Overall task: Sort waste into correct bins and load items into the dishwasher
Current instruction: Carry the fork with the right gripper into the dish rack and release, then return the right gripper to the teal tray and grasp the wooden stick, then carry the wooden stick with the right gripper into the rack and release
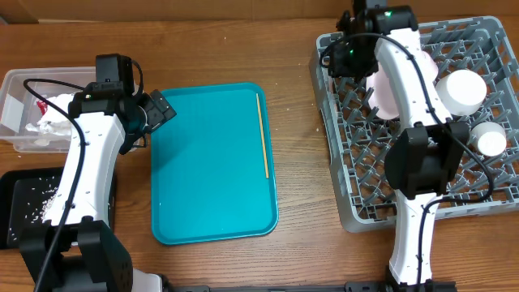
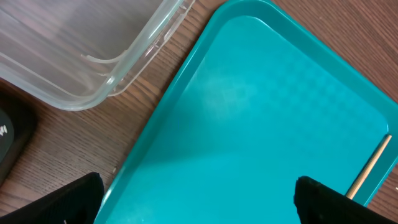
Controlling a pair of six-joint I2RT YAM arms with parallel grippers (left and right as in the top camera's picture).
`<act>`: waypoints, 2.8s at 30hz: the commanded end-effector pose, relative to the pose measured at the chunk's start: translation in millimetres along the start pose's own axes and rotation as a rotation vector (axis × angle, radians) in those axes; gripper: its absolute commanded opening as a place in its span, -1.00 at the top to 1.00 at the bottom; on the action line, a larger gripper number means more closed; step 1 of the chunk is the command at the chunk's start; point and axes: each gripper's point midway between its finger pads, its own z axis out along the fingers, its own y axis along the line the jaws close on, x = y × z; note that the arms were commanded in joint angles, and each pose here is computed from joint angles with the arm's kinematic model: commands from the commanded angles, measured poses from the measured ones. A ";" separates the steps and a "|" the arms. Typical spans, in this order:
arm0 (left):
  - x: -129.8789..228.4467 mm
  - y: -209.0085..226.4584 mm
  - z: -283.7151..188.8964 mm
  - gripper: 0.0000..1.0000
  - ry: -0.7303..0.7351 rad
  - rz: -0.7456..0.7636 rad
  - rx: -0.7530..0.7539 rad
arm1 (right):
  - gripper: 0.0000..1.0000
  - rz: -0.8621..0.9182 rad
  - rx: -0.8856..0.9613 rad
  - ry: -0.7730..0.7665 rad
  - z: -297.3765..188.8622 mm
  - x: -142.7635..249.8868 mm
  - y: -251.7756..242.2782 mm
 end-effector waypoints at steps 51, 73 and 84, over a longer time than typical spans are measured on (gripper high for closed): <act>-3.3 0.4 -1.3 -1.00 -0.014 -0.006 -0.007 | -0.04 -0.037 0.168 0.186 127.8 101.5 191.7; -3.0 0.0 -1.3 -1.00 -0.012 -0.006 -0.005 | 0.93 -0.050 -0.004 0.024 -13.6 43.2 187.8; -3.0 0.0 -1.3 -0.99 -0.012 -0.006 -0.005 | 0.92 -0.103 -0.015 -0.124 -110.5 -9.0 12.4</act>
